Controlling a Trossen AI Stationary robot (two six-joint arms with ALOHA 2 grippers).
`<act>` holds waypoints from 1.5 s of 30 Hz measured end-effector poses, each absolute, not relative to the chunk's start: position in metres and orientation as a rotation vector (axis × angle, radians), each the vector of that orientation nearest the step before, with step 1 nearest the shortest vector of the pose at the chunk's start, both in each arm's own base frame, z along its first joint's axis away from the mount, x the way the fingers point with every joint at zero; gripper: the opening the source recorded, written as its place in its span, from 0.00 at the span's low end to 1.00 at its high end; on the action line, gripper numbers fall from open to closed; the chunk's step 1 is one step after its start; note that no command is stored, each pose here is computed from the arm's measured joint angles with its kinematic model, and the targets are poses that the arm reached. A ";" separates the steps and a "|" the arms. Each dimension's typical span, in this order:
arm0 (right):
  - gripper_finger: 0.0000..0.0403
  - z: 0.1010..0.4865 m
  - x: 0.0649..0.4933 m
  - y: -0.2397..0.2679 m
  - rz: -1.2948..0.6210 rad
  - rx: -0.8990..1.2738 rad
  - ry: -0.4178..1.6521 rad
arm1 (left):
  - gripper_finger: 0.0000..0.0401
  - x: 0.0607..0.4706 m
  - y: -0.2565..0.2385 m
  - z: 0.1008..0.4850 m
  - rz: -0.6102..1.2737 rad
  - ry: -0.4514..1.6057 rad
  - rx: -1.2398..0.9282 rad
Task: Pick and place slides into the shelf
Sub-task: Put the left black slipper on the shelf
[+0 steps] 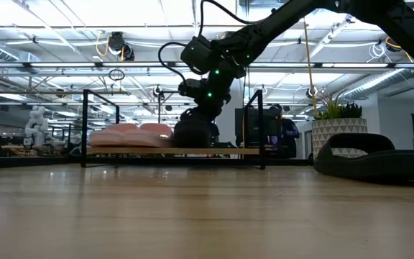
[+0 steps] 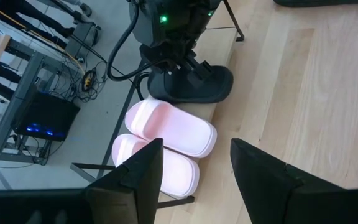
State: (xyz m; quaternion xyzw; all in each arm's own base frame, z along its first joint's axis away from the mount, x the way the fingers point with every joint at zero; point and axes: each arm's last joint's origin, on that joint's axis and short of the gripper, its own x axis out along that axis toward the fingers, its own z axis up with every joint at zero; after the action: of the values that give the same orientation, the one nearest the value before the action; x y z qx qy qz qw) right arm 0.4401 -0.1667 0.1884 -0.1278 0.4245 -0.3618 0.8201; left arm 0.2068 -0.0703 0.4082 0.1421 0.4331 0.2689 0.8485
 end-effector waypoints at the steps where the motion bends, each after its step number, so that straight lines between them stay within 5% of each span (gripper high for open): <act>1: 0.06 0.188 0.440 -0.167 -0.768 -0.271 0.903 | 0.47 0.207 -0.070 0.408 0.567 0.913 0.299; 16: 0.35 0.188 0.441 -0.167 -0.746 -0.251 0.895 | 0.47 0.207 -0.070 0.408 0.566 0.913 0.300; 45: 0.58 0.185 0.440 -0.163 -0.660 -0.240 0.933 | 0.47 0.207 -0.070 0.408 0.566 0.913 0.299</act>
State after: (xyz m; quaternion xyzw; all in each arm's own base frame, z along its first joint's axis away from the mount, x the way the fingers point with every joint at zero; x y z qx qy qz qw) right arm 0.4399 -0.1626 0.1852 -0.1131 0.4405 -0.3118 0.8343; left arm 0.2069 -0.0703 0.4082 0.1421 0.4332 0.2687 0.8485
